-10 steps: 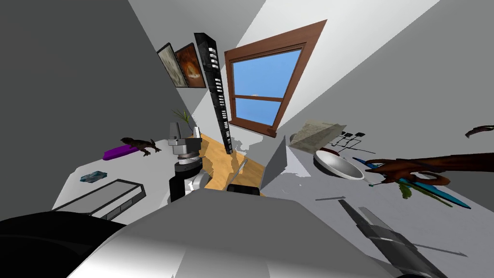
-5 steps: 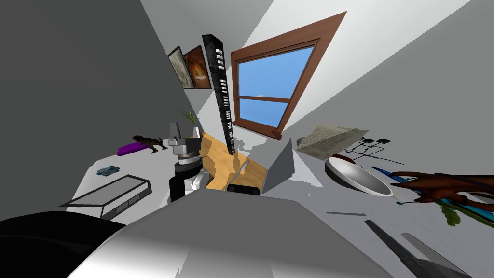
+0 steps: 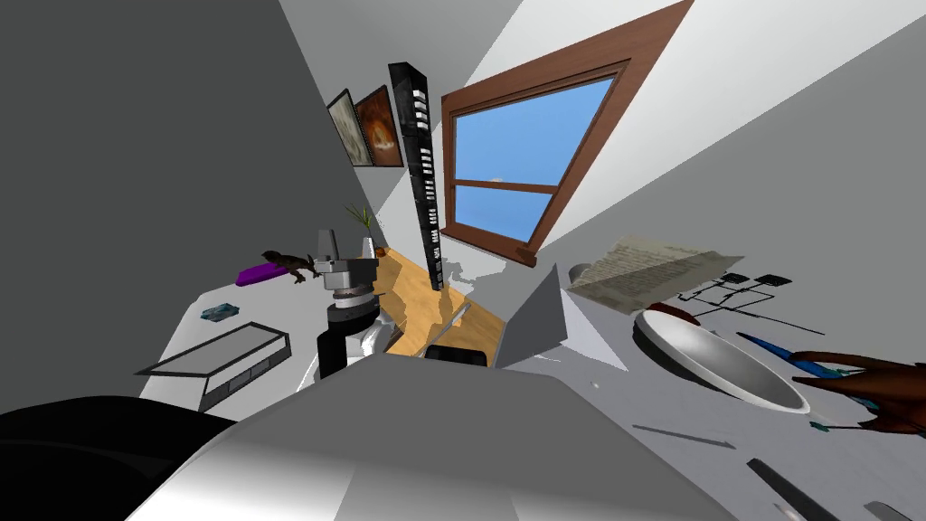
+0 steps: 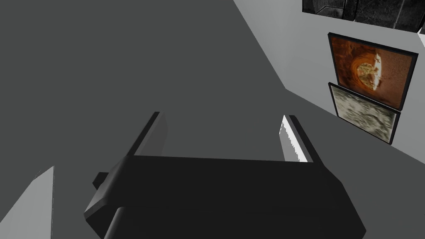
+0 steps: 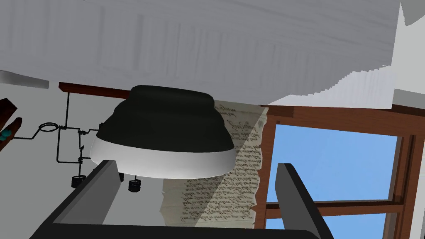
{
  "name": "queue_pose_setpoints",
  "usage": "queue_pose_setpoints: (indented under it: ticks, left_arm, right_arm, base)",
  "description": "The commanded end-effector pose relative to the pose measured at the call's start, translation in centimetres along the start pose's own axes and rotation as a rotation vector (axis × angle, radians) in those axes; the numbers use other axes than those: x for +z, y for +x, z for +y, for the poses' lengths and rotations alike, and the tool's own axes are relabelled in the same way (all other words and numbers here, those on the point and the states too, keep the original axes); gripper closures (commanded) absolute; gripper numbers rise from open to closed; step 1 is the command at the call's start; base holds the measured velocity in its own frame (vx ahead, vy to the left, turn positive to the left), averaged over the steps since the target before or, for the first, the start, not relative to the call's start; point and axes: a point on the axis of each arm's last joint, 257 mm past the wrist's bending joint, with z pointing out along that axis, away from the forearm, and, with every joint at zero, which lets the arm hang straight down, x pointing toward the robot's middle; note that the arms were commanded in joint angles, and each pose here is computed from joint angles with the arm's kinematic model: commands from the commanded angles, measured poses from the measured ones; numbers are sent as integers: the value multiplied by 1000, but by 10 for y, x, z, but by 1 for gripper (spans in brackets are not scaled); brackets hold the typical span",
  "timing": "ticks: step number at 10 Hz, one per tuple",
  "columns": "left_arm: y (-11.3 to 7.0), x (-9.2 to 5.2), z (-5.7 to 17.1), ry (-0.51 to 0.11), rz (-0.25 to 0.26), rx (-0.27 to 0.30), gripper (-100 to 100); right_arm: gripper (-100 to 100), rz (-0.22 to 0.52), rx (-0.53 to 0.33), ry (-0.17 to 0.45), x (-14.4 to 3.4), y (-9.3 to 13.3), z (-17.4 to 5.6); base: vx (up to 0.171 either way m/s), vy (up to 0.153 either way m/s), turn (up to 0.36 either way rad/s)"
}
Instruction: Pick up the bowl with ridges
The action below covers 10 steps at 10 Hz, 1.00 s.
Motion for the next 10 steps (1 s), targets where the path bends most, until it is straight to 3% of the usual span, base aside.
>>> queue_pose_setpoints:
  ticks: [1,8,10]
  left_arm:
    - [0,0,0,0,0,0,0]
    - [0,0,0,0,0,0,0]
    - [0,0,0,0,0,0,0]
  right_arm:
    - [-100,50,-63,16,-15,-4,-13]
    - [-100,225,-214,44,-55,-9,-41]
    - [-100,299,-297,35,-65,-17,-51]
  base:
    - [68,16,124]
    - [51,23,73]
    - [65,20,110]
